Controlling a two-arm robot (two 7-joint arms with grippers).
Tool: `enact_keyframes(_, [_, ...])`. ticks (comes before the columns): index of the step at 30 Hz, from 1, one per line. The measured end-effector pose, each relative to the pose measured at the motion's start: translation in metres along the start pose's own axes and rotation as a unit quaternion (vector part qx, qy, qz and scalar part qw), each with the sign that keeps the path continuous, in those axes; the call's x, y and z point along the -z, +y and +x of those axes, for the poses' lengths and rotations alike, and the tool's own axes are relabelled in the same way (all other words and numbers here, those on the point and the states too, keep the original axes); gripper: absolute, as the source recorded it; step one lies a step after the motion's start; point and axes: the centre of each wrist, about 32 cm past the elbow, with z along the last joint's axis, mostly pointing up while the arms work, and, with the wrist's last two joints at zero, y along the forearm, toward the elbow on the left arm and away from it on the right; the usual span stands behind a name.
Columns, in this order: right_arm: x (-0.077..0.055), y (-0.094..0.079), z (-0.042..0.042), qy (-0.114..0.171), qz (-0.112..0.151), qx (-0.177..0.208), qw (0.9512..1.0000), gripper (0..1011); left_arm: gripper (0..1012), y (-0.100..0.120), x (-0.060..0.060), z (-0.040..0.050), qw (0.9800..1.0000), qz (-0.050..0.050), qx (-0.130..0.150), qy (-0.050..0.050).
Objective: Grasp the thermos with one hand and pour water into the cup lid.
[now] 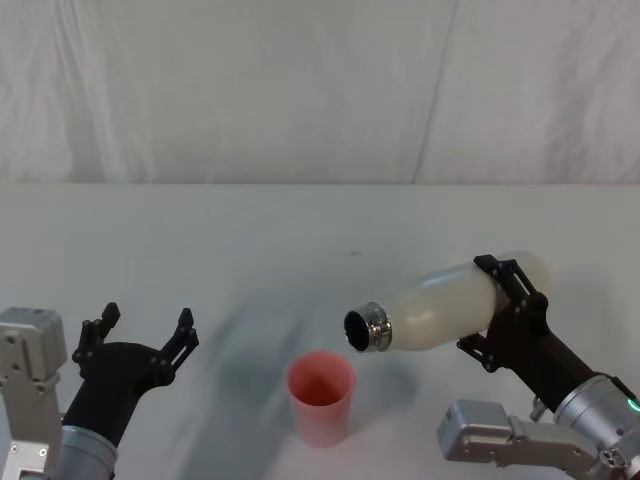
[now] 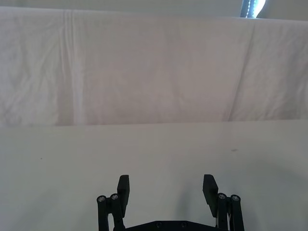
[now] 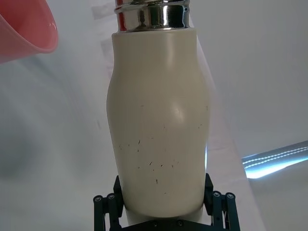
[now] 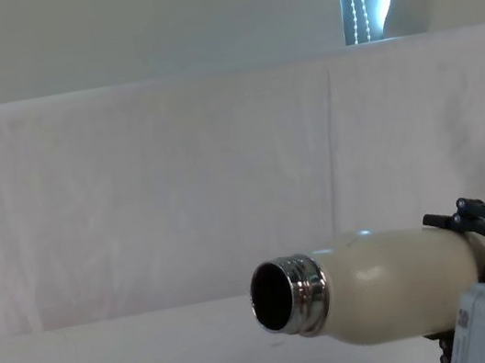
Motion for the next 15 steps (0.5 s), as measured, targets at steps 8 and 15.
enact_keyframes(8, [-0.0028, 0.0028, 0.0007, -0.01, 0.004, 0.003, 0.9999, 950, 1001, 0.0, 0.0, 0.0, 1.0, 0.0, 0.0, 0.0])
enact_keyframes(15, [-0.003, 0.0049, 0.0013, -0.015, 0.009, 0.001, 0.9998, 950, 1001, 0.0, 0.0, 0.0, 1.0, 0.0, 0.0, 0.0])
